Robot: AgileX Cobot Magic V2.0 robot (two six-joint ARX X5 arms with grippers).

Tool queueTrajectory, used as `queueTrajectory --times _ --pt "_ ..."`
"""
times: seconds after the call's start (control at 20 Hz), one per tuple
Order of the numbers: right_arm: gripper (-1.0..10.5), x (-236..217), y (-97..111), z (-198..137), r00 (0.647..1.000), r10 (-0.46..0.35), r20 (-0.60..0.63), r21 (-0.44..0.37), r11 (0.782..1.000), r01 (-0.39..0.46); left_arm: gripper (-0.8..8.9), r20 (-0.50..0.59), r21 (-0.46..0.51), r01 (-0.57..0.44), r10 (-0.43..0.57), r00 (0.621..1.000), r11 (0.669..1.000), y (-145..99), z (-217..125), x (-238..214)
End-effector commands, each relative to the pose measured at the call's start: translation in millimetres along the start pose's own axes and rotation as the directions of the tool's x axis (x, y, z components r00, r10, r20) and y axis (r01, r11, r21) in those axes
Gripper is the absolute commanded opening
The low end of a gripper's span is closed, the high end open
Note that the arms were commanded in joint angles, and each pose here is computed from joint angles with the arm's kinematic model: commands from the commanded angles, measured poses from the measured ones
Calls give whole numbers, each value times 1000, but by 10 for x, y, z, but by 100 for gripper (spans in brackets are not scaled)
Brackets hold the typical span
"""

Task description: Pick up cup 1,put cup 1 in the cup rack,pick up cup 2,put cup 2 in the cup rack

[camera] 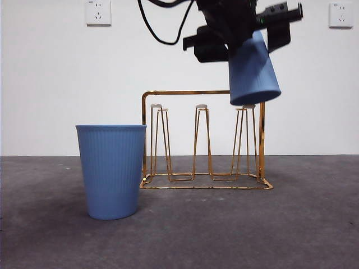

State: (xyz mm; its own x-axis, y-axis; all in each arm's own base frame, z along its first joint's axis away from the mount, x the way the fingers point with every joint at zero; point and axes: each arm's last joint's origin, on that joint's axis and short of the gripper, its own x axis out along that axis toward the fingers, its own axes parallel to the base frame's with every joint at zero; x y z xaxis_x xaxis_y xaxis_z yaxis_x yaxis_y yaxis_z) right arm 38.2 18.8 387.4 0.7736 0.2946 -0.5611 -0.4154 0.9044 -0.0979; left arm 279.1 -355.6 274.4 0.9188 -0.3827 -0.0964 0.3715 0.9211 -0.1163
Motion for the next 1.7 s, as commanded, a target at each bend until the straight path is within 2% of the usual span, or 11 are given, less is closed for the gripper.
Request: queueTrajectory --times 0.05,0.4,0.75,1.1,1.3,1.5,1.7 --pt "190 9 2 -7 1000 1 1 -8 1000 -1 -8 -15 18 -13 13 1000 1000 -7 -97 51" --pt "189 9 2 -3 1000 1 5 -13 1000 -1 -8 -57 25 -18 19 998 1000 -20 -246 98" --pt "189 9 2 -3 1000 0 5 -22 1000 0 -8 -142 6 -24 25 990 1000 -56 -550 169" --pt "189 9 2 1 1000 1 9 -27 1000 -1 -8 -185 32 -30 35 982 999 -51 -616 166" --pt "189 9 3 3 1000 4 11 -27 1000 -4 -8 -225 50 -30 41 973 998 -38 -658 157" --pt "189 9 3 3 1000 4 11 -27 1000 -4 -8 -268 49 20 -6 963 999 -32 -746 187" --pt "189 9 3 3 1000 3 11 -29 1000 -3 -8 -332 45 4 11 943 999 -7 -917 216"
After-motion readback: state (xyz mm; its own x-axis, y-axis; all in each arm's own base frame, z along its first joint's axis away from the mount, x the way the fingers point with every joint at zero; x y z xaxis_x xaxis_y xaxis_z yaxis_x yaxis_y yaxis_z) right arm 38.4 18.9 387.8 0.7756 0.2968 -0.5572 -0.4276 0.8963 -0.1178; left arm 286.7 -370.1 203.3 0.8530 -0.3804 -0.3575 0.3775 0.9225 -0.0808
